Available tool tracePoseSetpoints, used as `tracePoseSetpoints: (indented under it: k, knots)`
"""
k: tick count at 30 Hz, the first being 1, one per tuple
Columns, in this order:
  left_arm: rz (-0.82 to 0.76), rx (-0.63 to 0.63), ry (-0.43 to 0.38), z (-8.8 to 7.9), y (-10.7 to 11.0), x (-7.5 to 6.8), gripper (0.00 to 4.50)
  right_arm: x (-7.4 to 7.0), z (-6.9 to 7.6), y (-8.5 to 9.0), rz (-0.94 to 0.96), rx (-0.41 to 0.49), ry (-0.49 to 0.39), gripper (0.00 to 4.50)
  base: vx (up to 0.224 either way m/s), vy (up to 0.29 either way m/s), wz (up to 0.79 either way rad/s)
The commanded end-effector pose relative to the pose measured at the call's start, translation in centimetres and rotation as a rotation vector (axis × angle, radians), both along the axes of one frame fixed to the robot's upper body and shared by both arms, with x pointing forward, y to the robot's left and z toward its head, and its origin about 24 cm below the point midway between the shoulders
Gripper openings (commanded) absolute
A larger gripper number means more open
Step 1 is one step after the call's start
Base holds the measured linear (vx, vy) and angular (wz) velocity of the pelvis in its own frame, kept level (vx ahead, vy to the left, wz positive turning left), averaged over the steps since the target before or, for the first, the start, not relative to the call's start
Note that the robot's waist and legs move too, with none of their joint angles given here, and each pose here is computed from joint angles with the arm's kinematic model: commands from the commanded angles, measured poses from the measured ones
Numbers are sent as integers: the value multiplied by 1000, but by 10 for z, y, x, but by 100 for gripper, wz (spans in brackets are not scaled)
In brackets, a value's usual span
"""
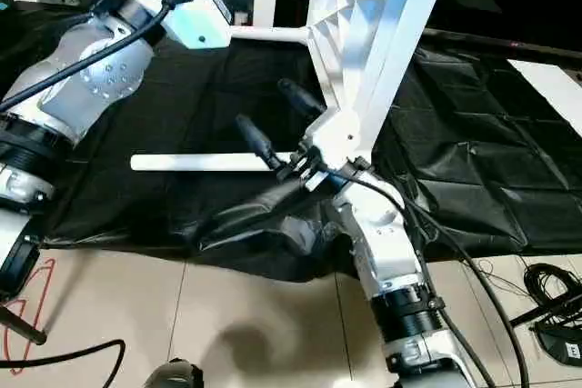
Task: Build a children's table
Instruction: Flip table
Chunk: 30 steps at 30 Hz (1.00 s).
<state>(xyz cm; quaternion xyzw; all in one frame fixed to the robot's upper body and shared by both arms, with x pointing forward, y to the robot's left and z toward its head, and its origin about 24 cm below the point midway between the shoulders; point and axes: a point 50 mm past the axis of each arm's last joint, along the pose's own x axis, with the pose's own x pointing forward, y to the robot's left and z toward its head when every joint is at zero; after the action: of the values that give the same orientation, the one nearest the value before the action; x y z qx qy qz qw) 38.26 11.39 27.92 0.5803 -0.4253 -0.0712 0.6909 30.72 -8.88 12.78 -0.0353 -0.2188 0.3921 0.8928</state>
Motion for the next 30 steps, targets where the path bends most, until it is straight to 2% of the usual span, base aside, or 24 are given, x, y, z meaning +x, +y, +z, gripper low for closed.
tracePoseSetpoints:
  k: [1, 5, 11, 14, 16, 17, 22, 25, 28, 30]
  knots:
    - [28, -11, -53, 16, -2, 1, 219, -1, 1, -1, 0, -22, -7, 393, 0, 0, 0]
    - [77, -28, -85, 21, 3, 3, 197, -1, 0, 0, 6, -30, -6, 393, 0, 0, 0]
    - [47, -49, -59, 21, 2, 3, 197, -2, -1, 1, 13, -39, -3, 393, 0, 0, 0]
    - [29, -71, -78, 23, 2, 1, 236, -3, -1, 1, 15, -44, -2, 393, 0, 0, 0]
    - [36, -60, -83, 23, 2, 2, 243, -3, -1, 1, 16, -46, -2, 393, 0, 0, 0]
    - [52, -47, -93, 23, 2, 3, 261, -2, -2, 2, 16, -49, -2, 393, 0, 0, 0]
    - [114, -1, -126, 22, 6, 6, 284, -2, -2, 2, 20, -52, -2, 393, 0, 0, 0]
    - [151, -3, -163, 26, 10, 8, 316, -3, -2, 3, 23, -52, 0, 393, 0, 0, 0]
    - [172, 4, -169, 26, 11, 10, 316, -3, -3, 4, 26, -53, 3, 393, 0, 0, 0]
    - [188, 7, -142, 25, 12, 14, 316, -3, -4, 5, 29, -55, 6, 393, 0, 0, 0]
